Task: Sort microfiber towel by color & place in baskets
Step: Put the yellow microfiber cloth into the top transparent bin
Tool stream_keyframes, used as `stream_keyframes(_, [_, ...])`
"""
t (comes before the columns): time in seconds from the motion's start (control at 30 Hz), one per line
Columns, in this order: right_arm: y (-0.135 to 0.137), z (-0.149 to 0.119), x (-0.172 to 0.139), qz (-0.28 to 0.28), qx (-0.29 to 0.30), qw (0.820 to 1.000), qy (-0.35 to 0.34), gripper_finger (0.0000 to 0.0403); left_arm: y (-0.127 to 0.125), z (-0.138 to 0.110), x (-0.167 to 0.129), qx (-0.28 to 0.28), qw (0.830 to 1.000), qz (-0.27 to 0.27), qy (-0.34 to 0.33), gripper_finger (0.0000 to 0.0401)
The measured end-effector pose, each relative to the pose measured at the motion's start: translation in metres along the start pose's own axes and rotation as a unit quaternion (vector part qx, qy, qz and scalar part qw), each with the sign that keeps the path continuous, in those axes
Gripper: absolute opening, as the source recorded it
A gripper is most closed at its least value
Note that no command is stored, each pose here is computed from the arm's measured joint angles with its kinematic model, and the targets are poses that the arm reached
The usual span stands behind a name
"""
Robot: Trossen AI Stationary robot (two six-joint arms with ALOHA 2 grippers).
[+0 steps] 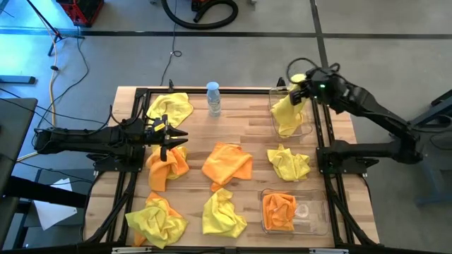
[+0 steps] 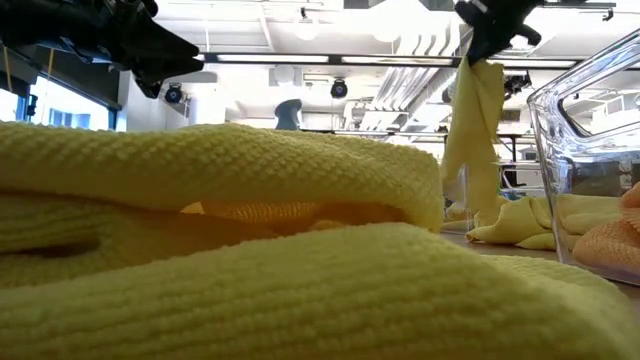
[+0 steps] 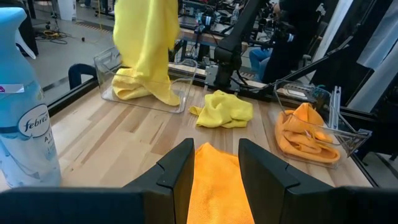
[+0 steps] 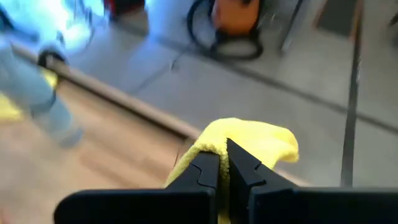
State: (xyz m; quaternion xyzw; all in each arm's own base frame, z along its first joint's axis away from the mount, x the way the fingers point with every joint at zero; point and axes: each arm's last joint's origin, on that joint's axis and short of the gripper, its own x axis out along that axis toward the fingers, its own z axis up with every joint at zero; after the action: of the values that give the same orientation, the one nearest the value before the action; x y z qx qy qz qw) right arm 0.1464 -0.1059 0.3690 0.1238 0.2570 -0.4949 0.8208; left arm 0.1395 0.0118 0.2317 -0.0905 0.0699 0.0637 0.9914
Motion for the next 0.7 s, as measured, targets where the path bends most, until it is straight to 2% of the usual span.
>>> stream_keyframes(0.13, [0.01, -0.01, 0.03, -0.02, -0.023, 0.996, 0.089, 0.0, 0.0, 0.0, 0.0, 0.0, 1.0, 0.0, 0.0, 0.0115])
stream_keyframes(0.23, [0.02, -0.015, 0.055, -0.002, -0.034, 0.989, 0.143, 0.0, 0.0, 0.0, 0.0, 0.0, 1.0, 0.0, 0.001, 0.0115])
stream_keyframes(0.43, [0.037, -0.034, 0.109, 0.001, -0.05, 0.965, 0.259, 0.0, 0.0, 0.0, 0.0, 0.0, 1.0, 0.0, 0.001, 0.0115])
stream_keyframes(0.57, [0.044, -0.044, 0.133, -0.014, -0.058, 0.954, 0.295, 0.0, 0.0, 0.0, 0.0, 0.0, 1.0, 0.0, 0.002, 0.0115])
stream_keyframes(0.7, [0.039, -0.051, 0.154, -0.017, -0.03, 0.944, 0.328, 0.0, 0.0, 0.0, 0.0, 0.0, 1.0, 0.0, 0.002, 0.0115])
